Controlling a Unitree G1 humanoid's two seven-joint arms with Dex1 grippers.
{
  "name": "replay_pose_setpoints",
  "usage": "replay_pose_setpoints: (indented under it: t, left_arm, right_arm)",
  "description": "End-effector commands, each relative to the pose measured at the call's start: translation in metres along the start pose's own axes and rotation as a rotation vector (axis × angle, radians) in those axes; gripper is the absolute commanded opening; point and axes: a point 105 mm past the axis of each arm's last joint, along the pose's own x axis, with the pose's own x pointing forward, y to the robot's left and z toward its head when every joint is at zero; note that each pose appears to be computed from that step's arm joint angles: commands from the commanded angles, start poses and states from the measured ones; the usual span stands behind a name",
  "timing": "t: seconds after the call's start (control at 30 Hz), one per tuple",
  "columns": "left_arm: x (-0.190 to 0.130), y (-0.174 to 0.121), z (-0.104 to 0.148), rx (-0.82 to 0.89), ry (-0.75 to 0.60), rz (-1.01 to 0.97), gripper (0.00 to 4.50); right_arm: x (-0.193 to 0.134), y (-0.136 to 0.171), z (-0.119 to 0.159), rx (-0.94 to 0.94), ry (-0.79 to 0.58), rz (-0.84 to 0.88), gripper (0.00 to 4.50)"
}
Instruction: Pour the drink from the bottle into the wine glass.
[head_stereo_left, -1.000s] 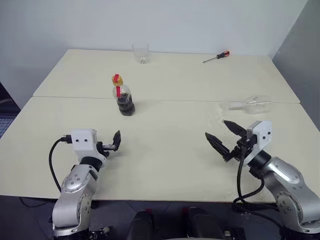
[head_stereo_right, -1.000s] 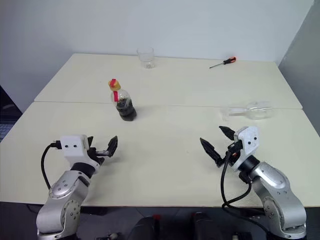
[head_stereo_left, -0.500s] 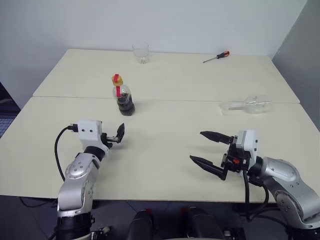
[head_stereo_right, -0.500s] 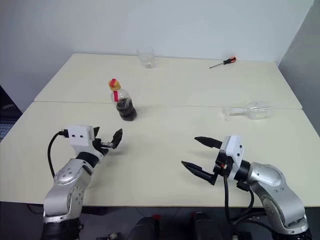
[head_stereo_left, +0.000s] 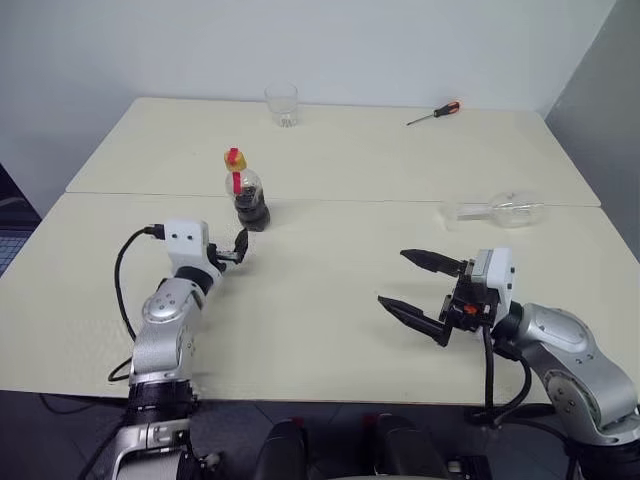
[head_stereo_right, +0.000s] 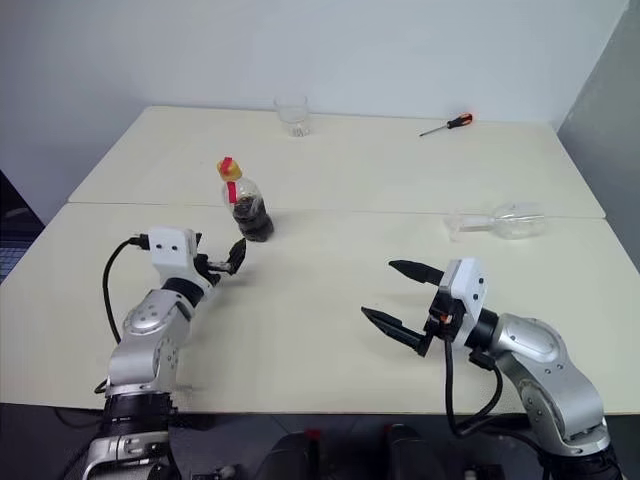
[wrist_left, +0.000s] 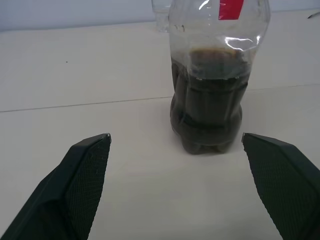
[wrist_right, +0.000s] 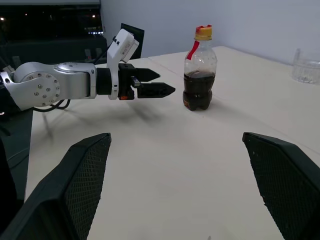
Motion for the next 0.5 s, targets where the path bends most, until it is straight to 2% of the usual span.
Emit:
replay_pose_setpoints:
  t: [0.03,0.5]
  left_arm:
    - [0.010,-0.004,0.016,0.037,-0.059,-0.024,4.47]
    - [0.043,-0.020,0.031,0.053,-0.083,-0.101,4.47]
  right_arm:
    - [0.003,0.000,0.010,-0.018,-0.034,0.005,4.50]
    - [0.006,-0.002,0.013,-0.017,-0.038,-0.020,4.50]
